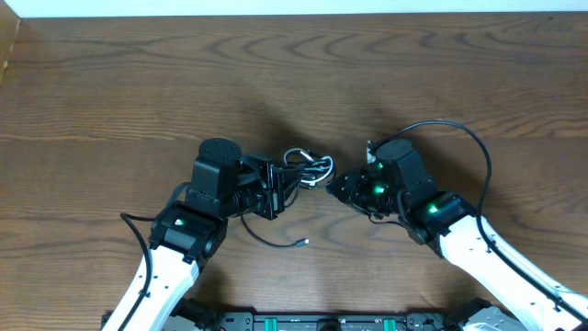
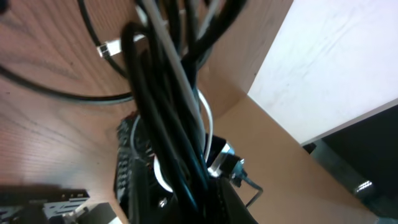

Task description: Untangle cables

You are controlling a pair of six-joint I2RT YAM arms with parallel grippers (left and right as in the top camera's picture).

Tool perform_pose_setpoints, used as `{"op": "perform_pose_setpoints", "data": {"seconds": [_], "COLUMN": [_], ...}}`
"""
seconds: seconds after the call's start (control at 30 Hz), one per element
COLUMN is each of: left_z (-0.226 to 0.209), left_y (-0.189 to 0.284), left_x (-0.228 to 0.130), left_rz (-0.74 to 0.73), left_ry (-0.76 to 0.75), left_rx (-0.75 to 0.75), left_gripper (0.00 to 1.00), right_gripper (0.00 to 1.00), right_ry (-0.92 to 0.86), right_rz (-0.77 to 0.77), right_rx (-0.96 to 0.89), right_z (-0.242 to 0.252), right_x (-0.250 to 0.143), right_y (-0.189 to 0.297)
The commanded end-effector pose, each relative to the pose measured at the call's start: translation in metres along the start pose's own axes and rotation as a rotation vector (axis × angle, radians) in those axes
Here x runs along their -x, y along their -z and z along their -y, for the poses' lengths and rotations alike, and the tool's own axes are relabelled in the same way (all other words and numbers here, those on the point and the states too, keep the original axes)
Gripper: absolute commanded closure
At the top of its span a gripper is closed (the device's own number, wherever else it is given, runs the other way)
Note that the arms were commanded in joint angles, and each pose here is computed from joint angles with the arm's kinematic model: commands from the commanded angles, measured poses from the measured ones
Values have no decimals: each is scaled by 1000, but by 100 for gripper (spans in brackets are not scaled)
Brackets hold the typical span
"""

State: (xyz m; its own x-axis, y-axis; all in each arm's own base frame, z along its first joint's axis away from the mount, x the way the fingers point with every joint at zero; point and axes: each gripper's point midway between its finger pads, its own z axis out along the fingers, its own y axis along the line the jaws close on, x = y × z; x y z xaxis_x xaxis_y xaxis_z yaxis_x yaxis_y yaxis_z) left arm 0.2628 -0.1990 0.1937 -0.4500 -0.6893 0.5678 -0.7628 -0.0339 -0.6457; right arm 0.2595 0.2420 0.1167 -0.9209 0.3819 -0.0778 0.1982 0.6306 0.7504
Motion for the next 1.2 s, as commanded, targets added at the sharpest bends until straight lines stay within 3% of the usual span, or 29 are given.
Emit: {"op": "perform_pose_setpoints", "data": {"seconds": [0.0, 0.1, 0.33, 0.4, 0.47, 0.73, 1.17], "left_z": [2, 6, 19, 21, 21, 17, 18], "left_y": [1, 1, 7, 8, 8, 0, -6], "left_x": [-3, 7, 40, 43, 43, 25, 5], "left_rz": [-15, 42, 247, 272, 270, 218, 163], "left_ry": [-58, -101, -254, -269, -269, -306, -302], "left_rx": [-5, -24, -73, -77, -78, -72, -93], "left_gripper": [92, 92, 92, 92, 92, 92, 92], "right_gripper": [79, 79, 69, 34, 25, 34, 32], "right_ry": [51, 113, 126, 107, 55, -132, -214], "right_rz": [41, -18, -199, -216, -221, -95, -40], "right_rx": [0, 39, 196, 206, 200, 155, 171], "right_z": [-4, -11, -36, -39, -38, -38, -44], "right_x": [9, -2, -31, -34, -34, -11, 0], "right_y": [2, 3, 19, 21, 21, 15, 14]}}
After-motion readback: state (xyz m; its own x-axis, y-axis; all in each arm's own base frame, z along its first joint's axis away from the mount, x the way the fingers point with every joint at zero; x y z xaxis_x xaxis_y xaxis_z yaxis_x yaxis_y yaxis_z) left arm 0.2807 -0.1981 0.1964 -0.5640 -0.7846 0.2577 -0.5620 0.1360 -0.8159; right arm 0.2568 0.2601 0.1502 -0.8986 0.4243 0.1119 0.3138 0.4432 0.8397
